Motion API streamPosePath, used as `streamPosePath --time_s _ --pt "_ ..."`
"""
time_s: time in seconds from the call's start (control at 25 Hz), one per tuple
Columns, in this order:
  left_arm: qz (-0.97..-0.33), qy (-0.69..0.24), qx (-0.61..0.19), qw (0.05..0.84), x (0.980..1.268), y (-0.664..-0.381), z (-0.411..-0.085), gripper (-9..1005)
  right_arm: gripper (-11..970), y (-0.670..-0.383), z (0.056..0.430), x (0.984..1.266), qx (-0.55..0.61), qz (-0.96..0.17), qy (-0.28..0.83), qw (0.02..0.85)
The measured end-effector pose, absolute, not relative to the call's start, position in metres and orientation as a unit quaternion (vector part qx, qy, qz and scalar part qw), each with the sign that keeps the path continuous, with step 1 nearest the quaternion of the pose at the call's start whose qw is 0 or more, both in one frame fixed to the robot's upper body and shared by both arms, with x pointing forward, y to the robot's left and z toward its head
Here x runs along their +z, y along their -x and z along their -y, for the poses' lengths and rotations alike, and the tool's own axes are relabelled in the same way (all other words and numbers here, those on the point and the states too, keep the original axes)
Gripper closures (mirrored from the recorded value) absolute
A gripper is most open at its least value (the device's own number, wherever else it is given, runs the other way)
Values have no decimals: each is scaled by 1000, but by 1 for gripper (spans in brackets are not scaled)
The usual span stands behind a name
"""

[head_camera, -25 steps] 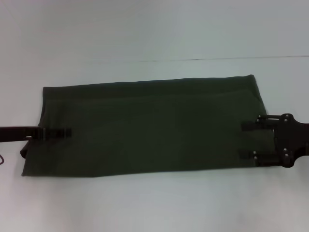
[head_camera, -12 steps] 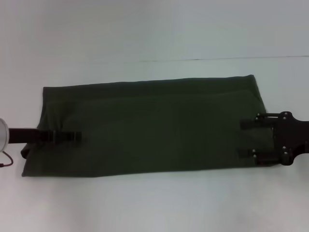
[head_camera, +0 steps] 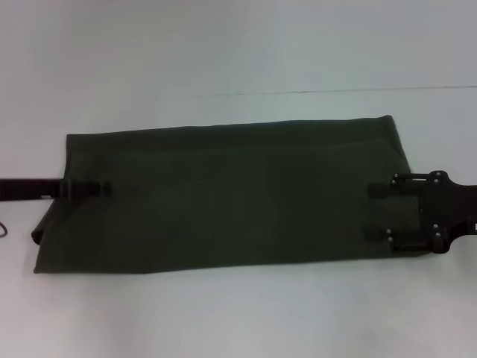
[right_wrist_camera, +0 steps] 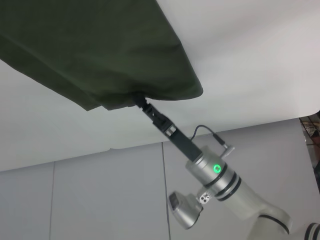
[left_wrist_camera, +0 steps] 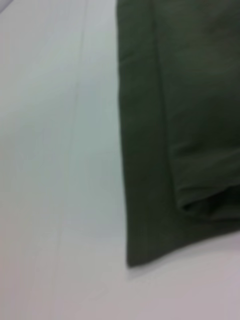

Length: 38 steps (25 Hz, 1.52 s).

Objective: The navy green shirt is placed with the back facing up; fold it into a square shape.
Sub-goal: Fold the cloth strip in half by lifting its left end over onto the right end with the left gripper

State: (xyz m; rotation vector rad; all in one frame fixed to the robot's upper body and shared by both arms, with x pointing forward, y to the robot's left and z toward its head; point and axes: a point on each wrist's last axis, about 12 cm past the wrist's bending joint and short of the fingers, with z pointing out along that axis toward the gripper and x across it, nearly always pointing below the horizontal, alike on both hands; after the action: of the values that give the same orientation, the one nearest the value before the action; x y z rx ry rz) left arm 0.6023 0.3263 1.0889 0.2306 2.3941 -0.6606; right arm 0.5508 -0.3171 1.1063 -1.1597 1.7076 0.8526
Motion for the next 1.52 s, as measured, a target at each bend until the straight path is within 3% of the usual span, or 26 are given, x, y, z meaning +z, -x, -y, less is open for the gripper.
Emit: streamPosePath --time_s 0.52,1.52 --pt "-910 -43 -237 337 1098 -607 -341 117 183 -554 315 1106 342 -692 460 438" --pt "-914 -44 -269 300 1075 -606 -309 117 182 -556 315 1108 339 -693 465 434"
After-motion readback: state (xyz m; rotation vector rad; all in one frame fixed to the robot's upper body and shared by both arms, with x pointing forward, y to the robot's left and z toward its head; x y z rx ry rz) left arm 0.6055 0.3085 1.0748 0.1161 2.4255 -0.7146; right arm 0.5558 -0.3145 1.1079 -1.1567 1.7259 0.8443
